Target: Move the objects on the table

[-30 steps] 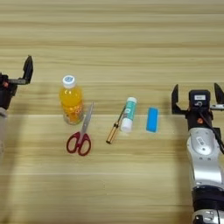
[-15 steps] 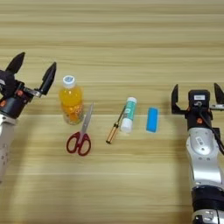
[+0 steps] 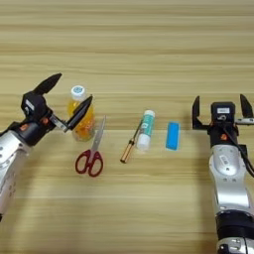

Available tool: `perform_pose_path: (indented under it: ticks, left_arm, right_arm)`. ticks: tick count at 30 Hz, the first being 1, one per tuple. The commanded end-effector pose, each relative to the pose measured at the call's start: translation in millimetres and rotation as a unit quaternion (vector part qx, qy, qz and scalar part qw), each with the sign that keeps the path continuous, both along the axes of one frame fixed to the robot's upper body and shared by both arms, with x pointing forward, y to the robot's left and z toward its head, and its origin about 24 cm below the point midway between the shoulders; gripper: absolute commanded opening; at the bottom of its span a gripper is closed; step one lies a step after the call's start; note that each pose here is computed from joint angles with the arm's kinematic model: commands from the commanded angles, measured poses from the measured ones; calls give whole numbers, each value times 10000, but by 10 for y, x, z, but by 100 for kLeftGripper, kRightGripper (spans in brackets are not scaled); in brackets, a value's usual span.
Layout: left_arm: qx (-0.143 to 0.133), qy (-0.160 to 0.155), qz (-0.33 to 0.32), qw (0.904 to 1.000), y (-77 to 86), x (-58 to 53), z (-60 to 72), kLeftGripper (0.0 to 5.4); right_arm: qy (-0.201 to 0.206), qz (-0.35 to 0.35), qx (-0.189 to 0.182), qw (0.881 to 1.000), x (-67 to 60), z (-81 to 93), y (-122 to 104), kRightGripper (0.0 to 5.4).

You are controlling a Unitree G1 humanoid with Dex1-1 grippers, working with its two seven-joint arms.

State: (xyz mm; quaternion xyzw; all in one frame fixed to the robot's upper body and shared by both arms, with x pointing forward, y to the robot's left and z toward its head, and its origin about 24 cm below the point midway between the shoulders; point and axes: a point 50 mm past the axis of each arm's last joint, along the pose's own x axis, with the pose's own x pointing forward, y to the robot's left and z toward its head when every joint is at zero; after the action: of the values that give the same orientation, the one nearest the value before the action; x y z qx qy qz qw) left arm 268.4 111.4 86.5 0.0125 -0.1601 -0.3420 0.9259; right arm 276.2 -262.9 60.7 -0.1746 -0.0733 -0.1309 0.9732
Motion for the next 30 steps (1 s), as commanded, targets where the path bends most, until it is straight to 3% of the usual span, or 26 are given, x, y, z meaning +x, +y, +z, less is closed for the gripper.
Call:
perform_pose_path:
  ticks: [1,9,30]
  left_arm:
    - [272,107,-105,9995,-45,58,-55,538]
    - [374,213,22,9991,-46,149,-122,538]
    - [540,594,67,9967,-80,253,-293,538]
  right_arm:
    - [-51,9,-6,10000,21,31,30,540]
    - [-59,13,-6,10000,23,36,46,540]
    - [-78,29,7,10000,24,55,94,540]
